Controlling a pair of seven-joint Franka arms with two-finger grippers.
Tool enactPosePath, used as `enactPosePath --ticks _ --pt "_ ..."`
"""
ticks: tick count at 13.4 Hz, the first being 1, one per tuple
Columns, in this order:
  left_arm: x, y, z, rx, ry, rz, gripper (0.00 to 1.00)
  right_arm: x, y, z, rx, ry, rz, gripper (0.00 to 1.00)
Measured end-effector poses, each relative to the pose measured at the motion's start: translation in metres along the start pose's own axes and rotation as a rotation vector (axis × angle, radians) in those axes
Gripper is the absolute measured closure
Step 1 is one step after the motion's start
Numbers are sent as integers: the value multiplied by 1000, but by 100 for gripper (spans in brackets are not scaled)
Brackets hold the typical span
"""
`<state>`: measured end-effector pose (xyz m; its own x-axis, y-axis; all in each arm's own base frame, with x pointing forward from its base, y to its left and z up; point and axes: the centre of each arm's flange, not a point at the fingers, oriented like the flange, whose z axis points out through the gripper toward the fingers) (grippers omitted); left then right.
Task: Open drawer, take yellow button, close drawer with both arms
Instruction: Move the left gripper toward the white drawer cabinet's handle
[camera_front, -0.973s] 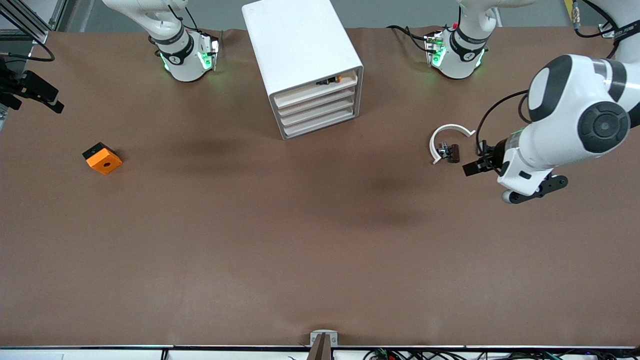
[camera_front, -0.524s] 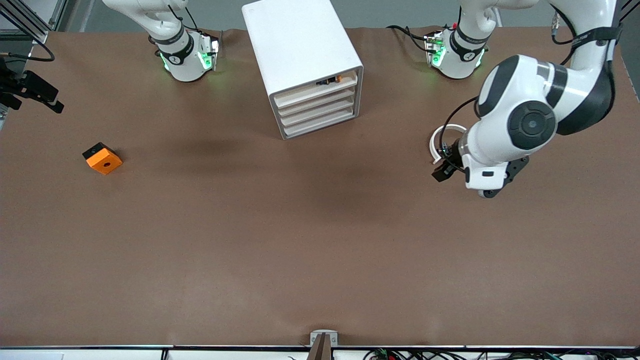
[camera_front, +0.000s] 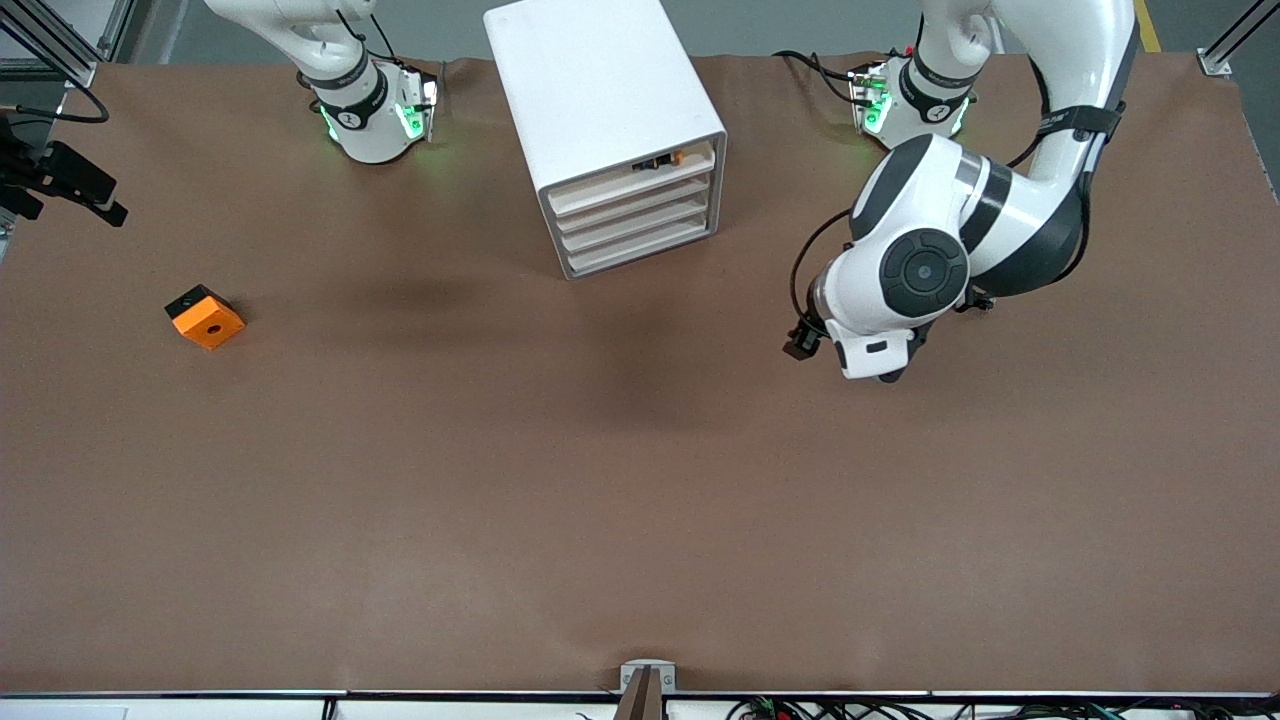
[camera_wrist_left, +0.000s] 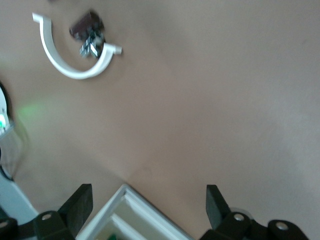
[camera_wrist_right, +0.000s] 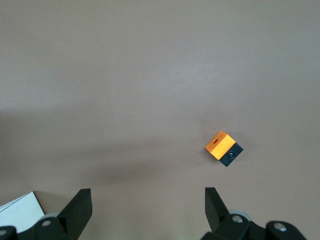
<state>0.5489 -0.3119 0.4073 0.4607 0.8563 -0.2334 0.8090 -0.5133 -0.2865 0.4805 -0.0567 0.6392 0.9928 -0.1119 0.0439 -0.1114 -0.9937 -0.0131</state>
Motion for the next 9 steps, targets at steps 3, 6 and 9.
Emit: enactPosePath --ticks 3,6,9 --pt "-28 6 19 60 -137 -73 0 0 0 0 0 0 0 0" --pt "-59 14 43 180 -209 -127 0 0 0 0 0 0 0 0" --pt "-84 13 74 321 -217 -159 0 0 0 0 0 0 1 0"
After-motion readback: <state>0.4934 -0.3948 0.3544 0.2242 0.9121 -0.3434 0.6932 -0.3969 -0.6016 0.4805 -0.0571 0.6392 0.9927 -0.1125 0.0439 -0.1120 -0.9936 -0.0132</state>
